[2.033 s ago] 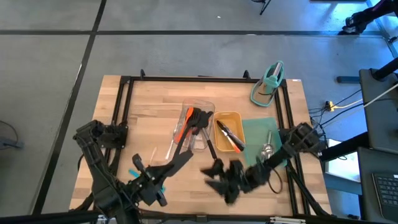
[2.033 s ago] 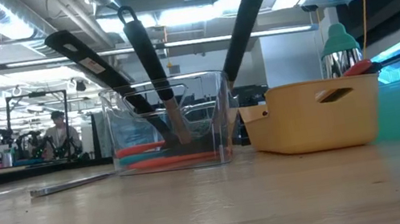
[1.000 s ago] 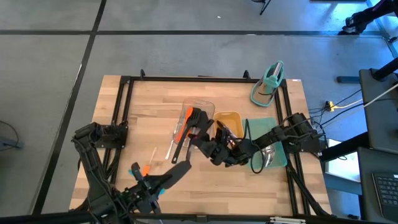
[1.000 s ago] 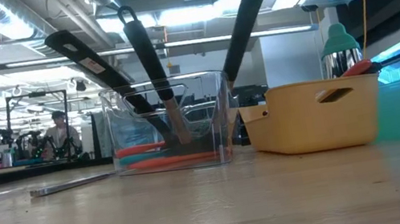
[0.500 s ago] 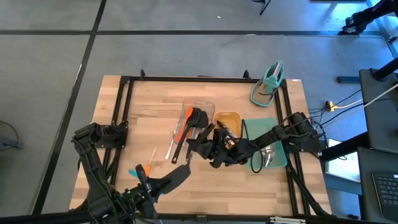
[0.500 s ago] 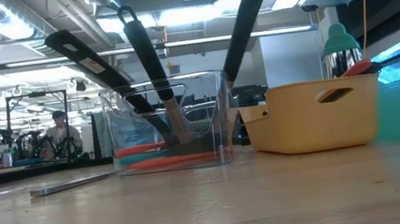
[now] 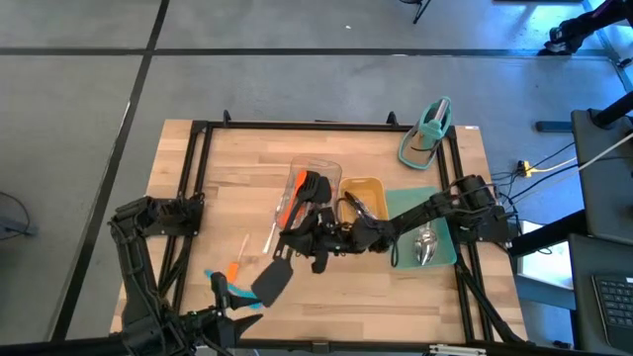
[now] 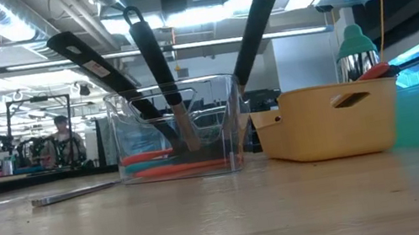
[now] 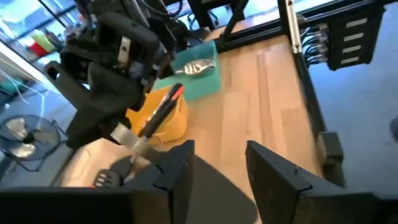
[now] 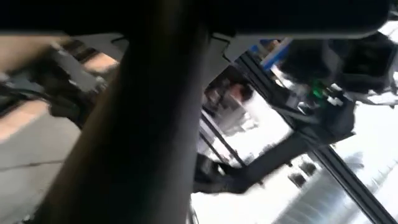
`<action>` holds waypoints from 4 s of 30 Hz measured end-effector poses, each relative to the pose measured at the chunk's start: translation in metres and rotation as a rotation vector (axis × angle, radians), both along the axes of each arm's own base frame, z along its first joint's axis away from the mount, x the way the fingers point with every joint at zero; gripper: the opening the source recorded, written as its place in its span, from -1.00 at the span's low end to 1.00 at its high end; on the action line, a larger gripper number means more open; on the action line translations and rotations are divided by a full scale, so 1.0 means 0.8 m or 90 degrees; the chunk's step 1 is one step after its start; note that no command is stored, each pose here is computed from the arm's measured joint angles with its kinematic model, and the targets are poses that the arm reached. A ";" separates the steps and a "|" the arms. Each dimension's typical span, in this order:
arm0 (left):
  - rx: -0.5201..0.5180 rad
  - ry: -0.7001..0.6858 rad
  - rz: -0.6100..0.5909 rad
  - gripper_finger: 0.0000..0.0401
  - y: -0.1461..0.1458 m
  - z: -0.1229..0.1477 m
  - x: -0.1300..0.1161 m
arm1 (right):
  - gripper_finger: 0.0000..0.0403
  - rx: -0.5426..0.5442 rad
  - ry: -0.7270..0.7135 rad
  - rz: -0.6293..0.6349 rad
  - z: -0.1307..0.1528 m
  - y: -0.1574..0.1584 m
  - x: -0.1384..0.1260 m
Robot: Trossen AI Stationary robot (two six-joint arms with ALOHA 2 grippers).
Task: Pick & Place Kitchen Items
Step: Put the black spatula into the transparent bin
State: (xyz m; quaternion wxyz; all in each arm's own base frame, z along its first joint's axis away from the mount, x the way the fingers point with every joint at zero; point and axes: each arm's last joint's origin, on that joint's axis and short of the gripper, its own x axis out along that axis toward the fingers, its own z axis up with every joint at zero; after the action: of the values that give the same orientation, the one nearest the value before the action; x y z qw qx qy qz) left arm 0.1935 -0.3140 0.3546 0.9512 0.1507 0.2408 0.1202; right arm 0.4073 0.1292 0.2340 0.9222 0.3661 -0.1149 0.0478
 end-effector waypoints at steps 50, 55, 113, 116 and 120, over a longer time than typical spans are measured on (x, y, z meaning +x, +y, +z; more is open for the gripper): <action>0.006 -0.078 0.070 -0.36 0.007 -0.028 0.005 | -0.73 -0.459 0.302 -0.452 0.180 0.183 -0.066; 0.053 -0.140 0.117 -0.42 0.023 -0.031 0.027 | -0.73 -0.462 0.360 -0.546 0.186 0.193 -0.084; 0.135 -0.173 0.253 -0.95 0.103 -0.116 0.059 | -0.73 -0.404 0.397 -0.650 0.090 0.069 -0.100; 0.133 -0.165 0.273 -0.96 0.111 -0.116 0.066 | -0.73 -0.410 0.416 -0.680 0.090 0.045 -0.095; 0.141 -0.143 0.290 -0.97 0.120 -0.117 0.073 | -0.73 -0.413 0.434 -0.710 0.091 0.022 -0.087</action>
State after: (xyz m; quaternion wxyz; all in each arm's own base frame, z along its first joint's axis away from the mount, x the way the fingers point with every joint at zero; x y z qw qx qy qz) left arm 0.2521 -0.2183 0.2608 0.8982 0.1816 0.1468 0.3725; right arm 0.3377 0.1468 0.3066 0.8560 -0.0445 0.0289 -0.5143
